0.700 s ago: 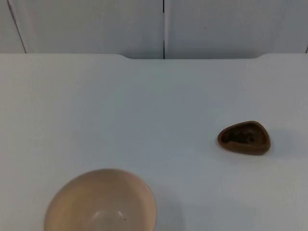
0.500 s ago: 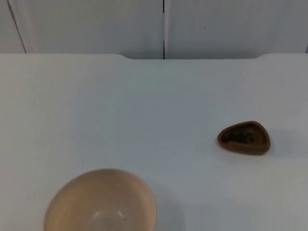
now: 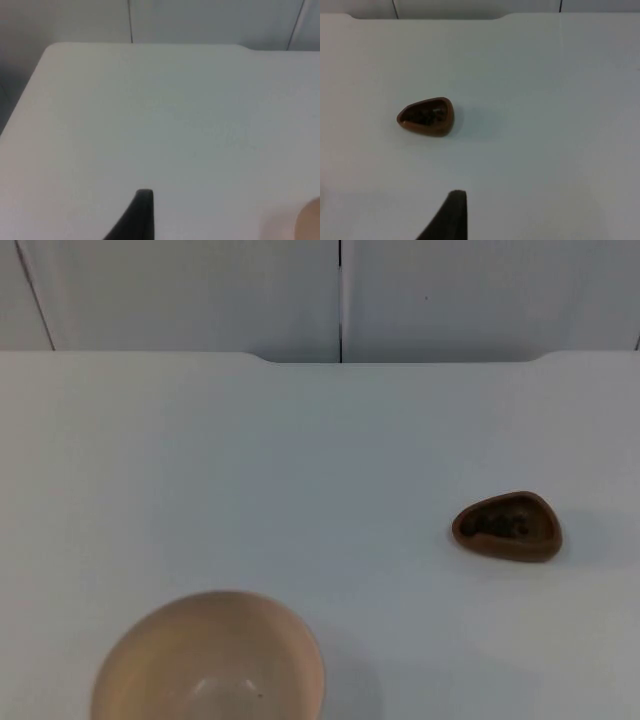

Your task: Pick up the bowl with the left hand and pour the coffee beans from the cup into the bowl with the right hand.

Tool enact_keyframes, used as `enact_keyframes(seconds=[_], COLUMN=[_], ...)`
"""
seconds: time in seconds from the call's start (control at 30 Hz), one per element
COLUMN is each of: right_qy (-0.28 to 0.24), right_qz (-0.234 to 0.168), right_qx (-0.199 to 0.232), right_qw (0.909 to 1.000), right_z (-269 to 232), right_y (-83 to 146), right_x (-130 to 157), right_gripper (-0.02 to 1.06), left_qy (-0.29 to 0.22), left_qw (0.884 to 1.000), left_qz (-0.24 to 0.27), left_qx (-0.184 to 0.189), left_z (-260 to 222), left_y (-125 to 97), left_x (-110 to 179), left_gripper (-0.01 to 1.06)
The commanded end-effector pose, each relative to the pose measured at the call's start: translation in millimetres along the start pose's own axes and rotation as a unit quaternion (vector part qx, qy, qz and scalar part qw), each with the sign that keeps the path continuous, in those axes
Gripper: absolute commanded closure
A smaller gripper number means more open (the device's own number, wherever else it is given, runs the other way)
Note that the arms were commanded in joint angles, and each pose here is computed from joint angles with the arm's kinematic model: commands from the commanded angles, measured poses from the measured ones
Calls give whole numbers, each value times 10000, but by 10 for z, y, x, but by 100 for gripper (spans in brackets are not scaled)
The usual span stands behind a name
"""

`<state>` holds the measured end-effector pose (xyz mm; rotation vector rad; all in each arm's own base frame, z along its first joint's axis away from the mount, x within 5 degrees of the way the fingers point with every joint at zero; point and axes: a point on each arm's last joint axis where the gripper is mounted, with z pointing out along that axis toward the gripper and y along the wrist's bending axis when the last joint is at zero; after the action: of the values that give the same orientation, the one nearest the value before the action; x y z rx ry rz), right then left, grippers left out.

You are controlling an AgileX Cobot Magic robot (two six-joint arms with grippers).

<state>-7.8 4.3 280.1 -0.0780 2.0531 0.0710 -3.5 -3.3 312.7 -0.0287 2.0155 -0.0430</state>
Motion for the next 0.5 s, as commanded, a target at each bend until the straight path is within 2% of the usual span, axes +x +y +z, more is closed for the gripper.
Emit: enact_keyframes(seconds=[0.0, 0.23, 0.37, 0.47], right_qy=[-40, -40, -40, -40], right_qz=[-29, -29, -29, -29], right_qx=[39, 39, 39, 39], right_qw=[10000, 10000, 10000, 10000], right_z=[4, 4, 4, 4], right_y=[-3, -3, -3, -3], right_x=[1, 1, 1, 1], right_gripper=[-1, -1, -1, -1], left_qy=[-25, 231, 619, 740], left_qw=[9999, 9989, 9951, 9937], left_qz=[-52, -214, -450, -517], left_qx=[110, 353, 630, 659], left_z=[-6, 80, 239, 330], left_y=[-22, -67, -119, -125], left_x=[-19, -62, -140, -189], left_gripper=[0, 0, 0, 0])
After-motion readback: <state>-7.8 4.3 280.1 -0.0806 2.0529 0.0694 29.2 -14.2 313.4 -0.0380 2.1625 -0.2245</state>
